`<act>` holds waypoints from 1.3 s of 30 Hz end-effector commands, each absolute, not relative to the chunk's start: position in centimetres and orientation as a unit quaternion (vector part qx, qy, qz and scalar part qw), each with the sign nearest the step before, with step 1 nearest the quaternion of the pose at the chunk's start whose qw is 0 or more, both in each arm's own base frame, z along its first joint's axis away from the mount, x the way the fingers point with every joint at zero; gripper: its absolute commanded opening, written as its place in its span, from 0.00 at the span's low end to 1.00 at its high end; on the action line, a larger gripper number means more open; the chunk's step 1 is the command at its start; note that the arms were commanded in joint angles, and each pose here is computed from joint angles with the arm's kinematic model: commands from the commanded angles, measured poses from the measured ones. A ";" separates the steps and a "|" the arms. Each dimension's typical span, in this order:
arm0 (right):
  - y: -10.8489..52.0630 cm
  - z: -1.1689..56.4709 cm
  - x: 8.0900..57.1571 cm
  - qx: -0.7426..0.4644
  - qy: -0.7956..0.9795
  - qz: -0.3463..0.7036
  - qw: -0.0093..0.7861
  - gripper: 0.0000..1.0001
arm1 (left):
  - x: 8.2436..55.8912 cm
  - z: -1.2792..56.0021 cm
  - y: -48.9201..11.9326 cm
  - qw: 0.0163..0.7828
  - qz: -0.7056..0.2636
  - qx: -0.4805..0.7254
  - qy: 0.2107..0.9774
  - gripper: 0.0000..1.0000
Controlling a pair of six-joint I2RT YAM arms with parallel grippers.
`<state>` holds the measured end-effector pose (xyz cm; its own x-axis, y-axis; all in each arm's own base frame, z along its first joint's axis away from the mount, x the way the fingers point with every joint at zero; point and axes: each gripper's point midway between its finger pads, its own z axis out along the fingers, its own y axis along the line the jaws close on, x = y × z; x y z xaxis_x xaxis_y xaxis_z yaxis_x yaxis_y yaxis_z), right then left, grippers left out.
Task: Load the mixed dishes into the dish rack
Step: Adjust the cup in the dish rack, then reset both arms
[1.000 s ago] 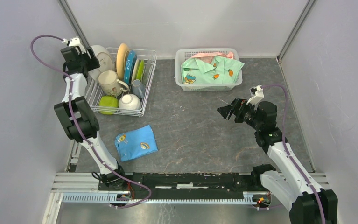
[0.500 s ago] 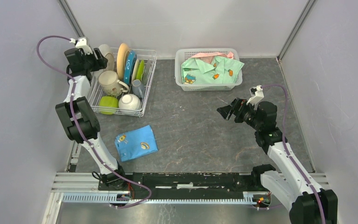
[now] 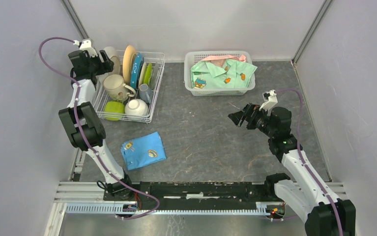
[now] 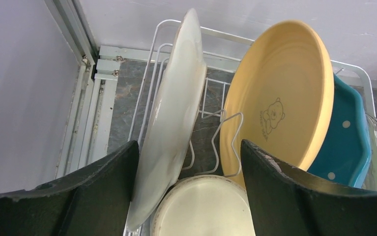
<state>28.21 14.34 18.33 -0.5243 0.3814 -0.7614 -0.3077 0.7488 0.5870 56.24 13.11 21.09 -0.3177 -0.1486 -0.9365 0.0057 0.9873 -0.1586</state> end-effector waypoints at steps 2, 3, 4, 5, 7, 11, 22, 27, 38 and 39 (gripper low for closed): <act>14.4 18.6 28.4 0.012 0.789 0.354 0.502 0.98 | 56.3 26.9 13.7 0.619 -0.031 -0.048 0.784 0.82; 14.4 18.4 28.4 0.012 0.791 0.352 0.500 0.98 | 56.2 27.2 13.5 0.621 -0.030 -0.048 0.782 0.82; 14.4 18.3 28.4 0.012 0.792 0.352 0.499 0.98 | 56.2 27.5 13.4 0.623 -0.027 -0.048 0.780 0.82; 14.4 18.2 28.3 0.011 0.792 0.353 0.498 0.98 | 56.1 27.7 13.3 0.624 -0.024 -0.049 0.780 0.82; 14.5 18.2 28.3 0.010 0.793 0.354 0.496 0.98 | 56.1 28.1 13.2 0.625 -0.022 -0.049 0.778 0.82; 14.5 18.3 28.3 0.008 0.792 0.353 0.497 0.98 | 56.2 28.4 13.1 0.626 -0.021 -0.049 0.778 0.82; 14.4 16.9 28.2 0.004 0.807 0.341 0.482 0.98 | 55.7 31.2 13.4 0.617 0.047 -0.080 0.781 0.84; 14.6 16.3 28.2 -0.007 0.822 0.330 0.465 0.98 | 55.0 33.5 12.2 0.622 0.034 -0.090 0.777 0.86; 15.5 16.7 27.9 -0.042 0.851 0.278 0.444 0.98 | 51.8 36.1 3.4 0.620 -0.077 -0.030 0.780 1.00; 15.1 16.6 28.1 -0.041 0.856 0.264 0.443 0.98 | 51.2 36.0 2.3 0.618 -0.087 -0.021 0.781 1.00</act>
<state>26.91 16.07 14.68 -0.6595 0.1921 -0.7267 -0.3107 0.8107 0.4962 54.07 7.05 32.79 -0.2627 -0.1070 -0.9589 -0.0480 0.9940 -0.0978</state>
